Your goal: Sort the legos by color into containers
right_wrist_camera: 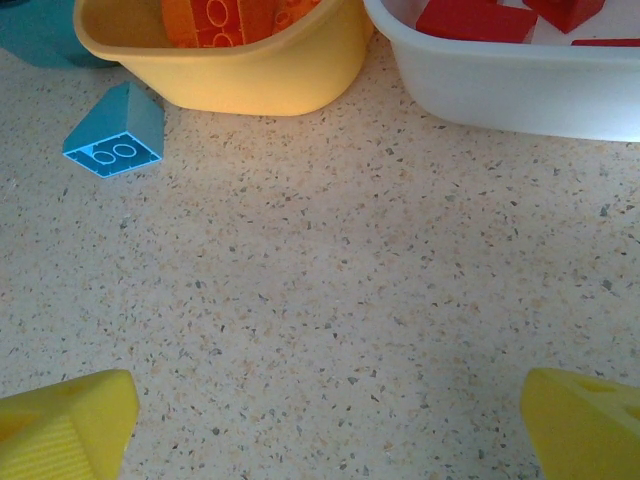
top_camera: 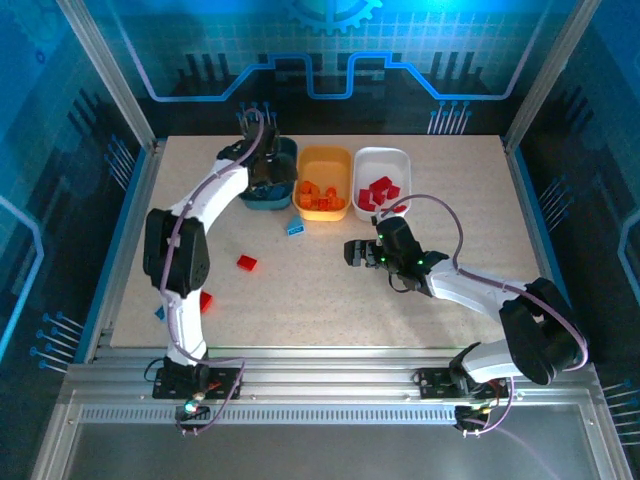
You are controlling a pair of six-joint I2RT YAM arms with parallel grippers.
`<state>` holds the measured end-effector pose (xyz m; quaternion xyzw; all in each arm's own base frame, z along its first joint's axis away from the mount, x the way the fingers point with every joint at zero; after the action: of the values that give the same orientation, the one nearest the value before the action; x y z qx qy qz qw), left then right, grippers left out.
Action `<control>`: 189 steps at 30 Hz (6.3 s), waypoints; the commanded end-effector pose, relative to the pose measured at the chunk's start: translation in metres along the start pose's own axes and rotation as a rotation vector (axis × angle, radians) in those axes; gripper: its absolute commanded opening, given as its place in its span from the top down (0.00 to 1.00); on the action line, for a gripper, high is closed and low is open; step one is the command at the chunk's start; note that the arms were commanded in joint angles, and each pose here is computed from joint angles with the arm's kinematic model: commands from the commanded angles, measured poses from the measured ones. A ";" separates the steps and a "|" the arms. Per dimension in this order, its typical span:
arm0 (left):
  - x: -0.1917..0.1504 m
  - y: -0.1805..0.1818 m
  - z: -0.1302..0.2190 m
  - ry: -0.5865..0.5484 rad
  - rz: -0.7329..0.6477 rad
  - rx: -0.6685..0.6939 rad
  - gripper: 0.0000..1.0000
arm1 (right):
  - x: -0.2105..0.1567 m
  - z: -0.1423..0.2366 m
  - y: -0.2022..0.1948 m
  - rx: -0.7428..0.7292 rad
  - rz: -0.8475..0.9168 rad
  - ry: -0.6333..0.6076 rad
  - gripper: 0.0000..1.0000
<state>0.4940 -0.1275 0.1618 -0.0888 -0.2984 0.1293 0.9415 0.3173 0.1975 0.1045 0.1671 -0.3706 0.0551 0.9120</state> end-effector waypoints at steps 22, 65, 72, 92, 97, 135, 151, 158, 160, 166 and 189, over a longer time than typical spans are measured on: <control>-0.131 -0.012 -0.049 0.136 -0.408 0.110 0.14 | 0.008 0.002 0.012 0.018 0.019 -0.014 0.00; -0.089 0.019 0.030 0.020 -0.228 0.131 0.61 | 0.006 -0.001 0.016 0.035 0.019 -0.003 0.01; -0.015 0.022 -0.009 0.028 -0.062 0.125 0.61 | 0.007 0.002 0.016 0.030 0.026 -0.008 0.01; 0.019 0.026 0.025 -0.061 0.108 0.092 0.11 | 0.009 0.005 0.014 0.024 0.029 -0.025 0.01; -0.068 0.089 0.053 0.007 0.296 0.240 0.09 | 0.009 0.005 0.015 0.030 0.027 -0.024 0.01; -0.180 0.132 -0.005 0.202 0.572 0.364 0.62 | 0.021 0.025 0.000 -0.017 0.002 -0.093 0.00; -0.100 -0.123 0.042 0.135 0.002 -0.250 0.70 | 0.009 0.042 -0.117 -0.248 -0.432 -0.070 0.00; -0.093 -0.222 0.018 0.174 -0.131 -0.585 0.71 | 0.017 0.070 -0.138 -0.287 -0.474 -0.182 0.00; -0.090 -0.235 0.008 0.169 -0.146 -0.624 0.71 | 0.016 0.072 -0.141 -0.283 -0.488 -0.188 0.00; -0.077 -0.270 -0.006 0.124 -0.182 -0.696 0.68 | 0.016 0.070 -0.143 -0.254 -0.507 -0.192 0.00; -0.073 -0.058 0.112 -0.045 0.214 -0.135 0.05 | 0.027 0.066 -0.097 -0.170 -0.330 -0.202 0.00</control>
<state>0.4153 -0.2848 0.2161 -0.2464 -0.2944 0.0573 0.9216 0.3115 0.0656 0.1335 0.1658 -0.4142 -0.1860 0.8754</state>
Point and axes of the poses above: each hand's point on the last joint's axis, 136 mm out from that joint toward the fingers, its own z axis back along the fingers, its own y axis along the line the jaws close on, x = y × z, the point moved 1 cm from there along z, back along the fingers, and after that the axes turned 2 degrees about z, right-handed, at the moved point
